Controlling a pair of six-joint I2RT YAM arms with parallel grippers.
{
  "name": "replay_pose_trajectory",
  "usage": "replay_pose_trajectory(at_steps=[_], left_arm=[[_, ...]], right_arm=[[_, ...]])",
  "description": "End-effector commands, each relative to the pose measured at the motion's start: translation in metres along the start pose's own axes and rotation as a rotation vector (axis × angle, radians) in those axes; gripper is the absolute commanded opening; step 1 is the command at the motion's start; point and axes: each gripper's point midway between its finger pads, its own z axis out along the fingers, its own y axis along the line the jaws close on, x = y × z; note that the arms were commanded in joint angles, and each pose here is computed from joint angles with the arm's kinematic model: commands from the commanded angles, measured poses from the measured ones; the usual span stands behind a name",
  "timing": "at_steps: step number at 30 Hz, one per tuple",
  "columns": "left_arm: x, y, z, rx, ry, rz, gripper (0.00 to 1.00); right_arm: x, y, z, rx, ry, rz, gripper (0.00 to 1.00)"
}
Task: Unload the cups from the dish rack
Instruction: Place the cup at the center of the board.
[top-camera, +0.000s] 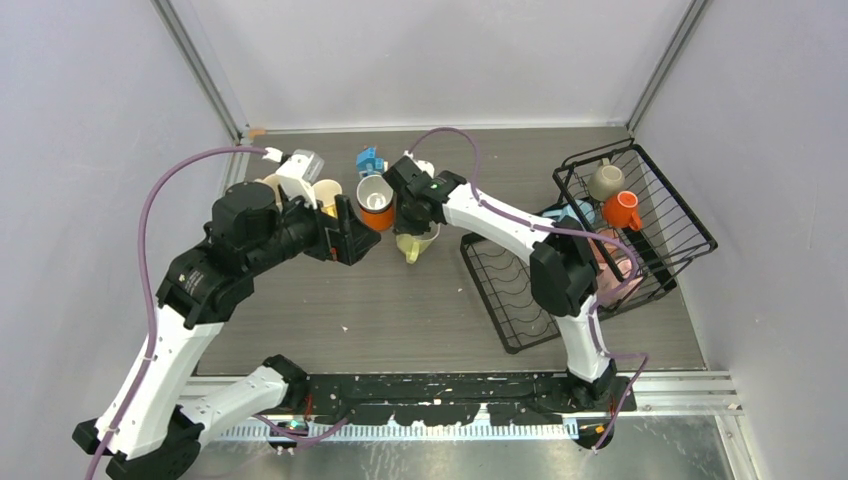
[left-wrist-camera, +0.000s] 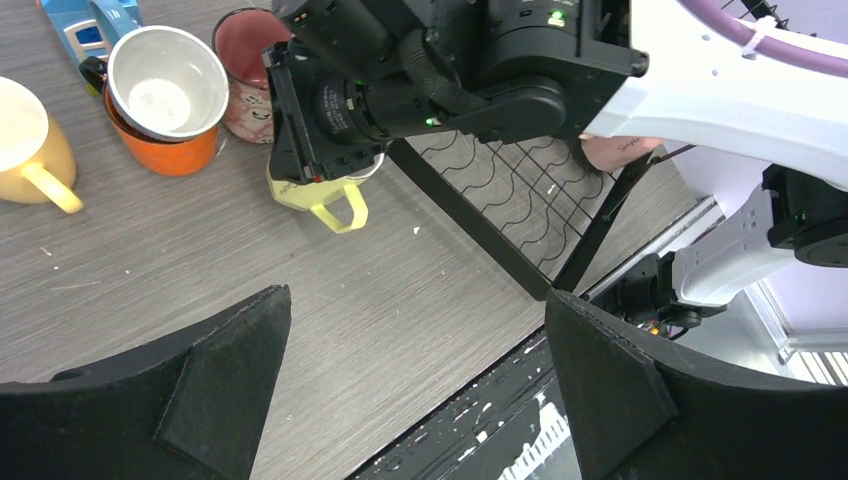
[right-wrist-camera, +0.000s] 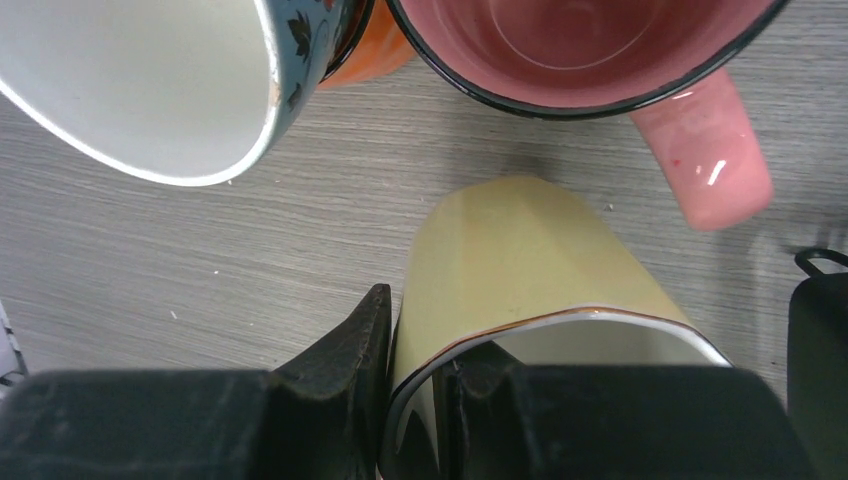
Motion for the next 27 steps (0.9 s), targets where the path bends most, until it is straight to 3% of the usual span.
replay_pose_trajectory(at_steps=[1,8,15,23,27], left_arm=[[-0.014,-0.007,-0.006,0.013,-0.040,0.039,1.00],[-0.011,-0.008,0.000,0.022,-0.023,0.041,1.00],[-0.010,-0.009,0.000,0.028,-0.018,0.040,1.00],[-0.008,-0.009,0.002,0.028,-0.013,0.037,1.00],[-0.006,-0.009,0.003,0.031,-0.009,0.036,1.00]], right_arm=[[-0.022,0.018,-0.012,-0.037,-0.072,-0.018,0.00],[-0.019,0.014,-0.004,-0.007,-0.060,-0.032,0.01],[-0.014,0.011,0.006,0.010,-0.045,-0.041,0.08],[-0.012,0.009,0.013,0.035,-0.039,-0.052,0.19],[-0.013,0.011,0.009,0.038,-0.045,-0.058,0.29]])
